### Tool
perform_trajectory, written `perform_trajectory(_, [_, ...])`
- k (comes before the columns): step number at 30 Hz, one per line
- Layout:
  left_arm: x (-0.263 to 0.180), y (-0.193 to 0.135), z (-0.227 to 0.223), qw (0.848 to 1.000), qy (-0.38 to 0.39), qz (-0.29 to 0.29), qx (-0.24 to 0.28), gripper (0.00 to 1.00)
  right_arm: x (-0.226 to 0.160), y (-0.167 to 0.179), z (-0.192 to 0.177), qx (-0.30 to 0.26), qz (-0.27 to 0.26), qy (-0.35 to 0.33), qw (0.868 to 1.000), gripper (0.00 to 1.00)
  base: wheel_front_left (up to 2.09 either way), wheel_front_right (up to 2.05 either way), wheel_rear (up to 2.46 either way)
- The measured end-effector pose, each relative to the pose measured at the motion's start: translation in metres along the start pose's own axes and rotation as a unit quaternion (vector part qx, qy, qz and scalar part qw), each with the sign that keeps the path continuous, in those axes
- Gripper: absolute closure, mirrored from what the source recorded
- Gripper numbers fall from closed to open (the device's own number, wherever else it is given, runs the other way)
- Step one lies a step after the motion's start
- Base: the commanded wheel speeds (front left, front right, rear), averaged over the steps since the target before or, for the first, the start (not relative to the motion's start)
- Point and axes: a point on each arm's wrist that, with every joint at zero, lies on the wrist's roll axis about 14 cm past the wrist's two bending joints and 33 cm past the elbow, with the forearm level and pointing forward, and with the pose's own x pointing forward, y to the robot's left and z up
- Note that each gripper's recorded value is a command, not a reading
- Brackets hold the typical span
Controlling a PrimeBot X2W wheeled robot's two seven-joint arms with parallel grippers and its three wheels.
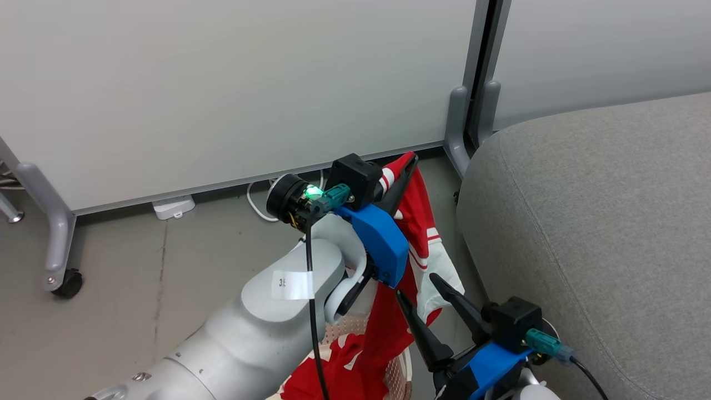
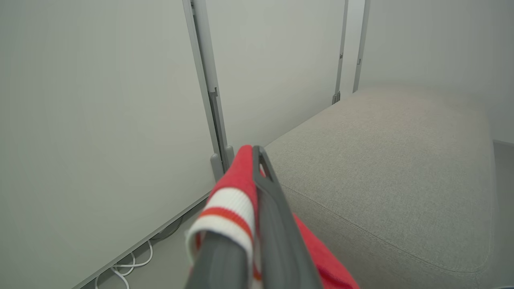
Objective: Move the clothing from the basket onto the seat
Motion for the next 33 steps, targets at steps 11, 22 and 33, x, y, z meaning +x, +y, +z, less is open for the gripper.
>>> perform_trajectory(11, [0.002,-0.006,-0.003,1.0,0.005,-0.009,-0.006,1.0,0.008,-0.013,0.0,-0.024,-0.011,0.008,1.0,0.0,0.0,0.0,0.0])
perform_trajectory(22, [0.002,-0.005,-0.003,1.0,0.005,-0.009,-0.011,1.0,0.033,-0.024,0.004,-0.05,-0.007,0.013,0.999,0.0,0.0,0.0,0.0])
perform_trajectory(33, [0.001,-0.004,-0.005,1.0,0.007,-0.008,-0.011,1.0,0.046,-0.022,-0.002,-0.045,0.005,0.024,0.999,1.0,0.0,0.0,0.0])
